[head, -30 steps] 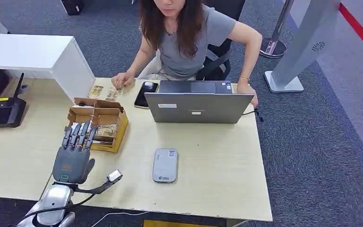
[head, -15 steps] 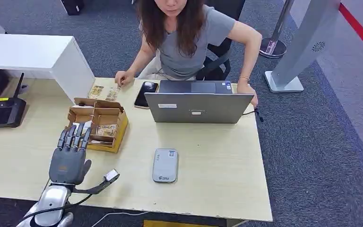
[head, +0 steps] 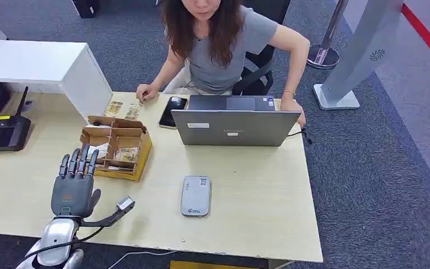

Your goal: Pass the card to the sensor for recognition and then transmit it.

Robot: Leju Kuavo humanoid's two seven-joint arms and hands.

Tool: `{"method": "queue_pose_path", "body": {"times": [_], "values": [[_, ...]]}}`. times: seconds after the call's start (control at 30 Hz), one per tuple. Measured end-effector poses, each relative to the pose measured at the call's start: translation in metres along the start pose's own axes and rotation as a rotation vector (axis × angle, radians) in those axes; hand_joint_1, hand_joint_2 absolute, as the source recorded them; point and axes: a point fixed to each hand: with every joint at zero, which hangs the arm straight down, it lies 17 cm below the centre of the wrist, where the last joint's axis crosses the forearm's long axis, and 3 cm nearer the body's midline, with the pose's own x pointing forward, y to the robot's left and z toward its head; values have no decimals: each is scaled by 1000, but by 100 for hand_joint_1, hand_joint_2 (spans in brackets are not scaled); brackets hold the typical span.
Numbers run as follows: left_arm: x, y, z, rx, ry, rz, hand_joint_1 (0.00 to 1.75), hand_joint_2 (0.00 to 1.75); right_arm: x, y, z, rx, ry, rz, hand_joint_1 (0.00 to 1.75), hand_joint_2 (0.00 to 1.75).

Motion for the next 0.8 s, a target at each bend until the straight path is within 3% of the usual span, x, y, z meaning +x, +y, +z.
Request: {"method": "queue_pose_path", "body": {"times": [0.8], "values": [[11,-24,-6,-77,-31,196,0,175,0,-3,-1,-4,-9,18,0,0]]}}
